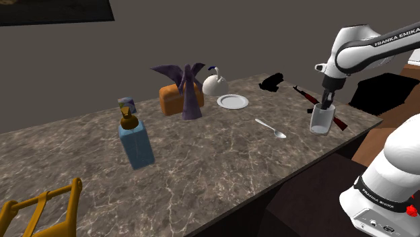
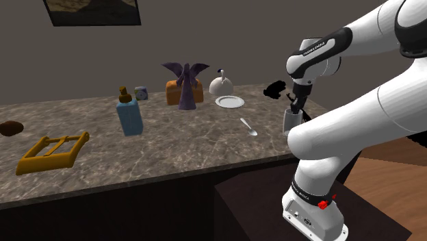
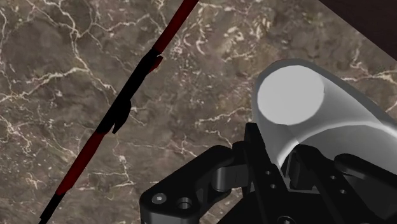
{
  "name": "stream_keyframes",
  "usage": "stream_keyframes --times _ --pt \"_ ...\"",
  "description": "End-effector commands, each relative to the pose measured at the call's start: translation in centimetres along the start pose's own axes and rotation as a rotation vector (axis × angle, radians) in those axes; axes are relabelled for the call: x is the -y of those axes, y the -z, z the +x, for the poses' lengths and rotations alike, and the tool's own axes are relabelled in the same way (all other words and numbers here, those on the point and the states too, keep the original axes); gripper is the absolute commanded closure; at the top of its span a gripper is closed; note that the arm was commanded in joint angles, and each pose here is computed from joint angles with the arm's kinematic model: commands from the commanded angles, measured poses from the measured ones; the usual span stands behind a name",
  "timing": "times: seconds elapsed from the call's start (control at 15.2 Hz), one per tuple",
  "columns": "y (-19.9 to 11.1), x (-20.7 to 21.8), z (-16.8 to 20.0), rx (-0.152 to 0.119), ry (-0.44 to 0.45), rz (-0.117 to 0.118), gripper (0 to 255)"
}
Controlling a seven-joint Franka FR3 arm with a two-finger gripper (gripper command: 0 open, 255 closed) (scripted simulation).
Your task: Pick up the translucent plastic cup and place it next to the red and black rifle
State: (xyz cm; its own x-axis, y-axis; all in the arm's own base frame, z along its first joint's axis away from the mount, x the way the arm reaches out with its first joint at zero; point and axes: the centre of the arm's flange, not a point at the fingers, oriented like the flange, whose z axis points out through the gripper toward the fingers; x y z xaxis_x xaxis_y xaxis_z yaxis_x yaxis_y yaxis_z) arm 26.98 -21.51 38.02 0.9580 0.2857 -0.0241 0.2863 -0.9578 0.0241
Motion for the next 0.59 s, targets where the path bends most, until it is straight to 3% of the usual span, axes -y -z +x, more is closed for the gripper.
stream_keyframes --times 0.0,0.33,0.4,0.53 --pt "-0.14 0.01 0.01 -0.001 0.000 -0.001 255" --pt "-0.14 0.01 0.01 -0.001 0.000 -0.001 255" --pt "-0.14 0.01 0.01 -0.001 0.000 -0.001 0" --pt "-0.14 0.01 0.01 -0.001 0.000 -0.001 0"
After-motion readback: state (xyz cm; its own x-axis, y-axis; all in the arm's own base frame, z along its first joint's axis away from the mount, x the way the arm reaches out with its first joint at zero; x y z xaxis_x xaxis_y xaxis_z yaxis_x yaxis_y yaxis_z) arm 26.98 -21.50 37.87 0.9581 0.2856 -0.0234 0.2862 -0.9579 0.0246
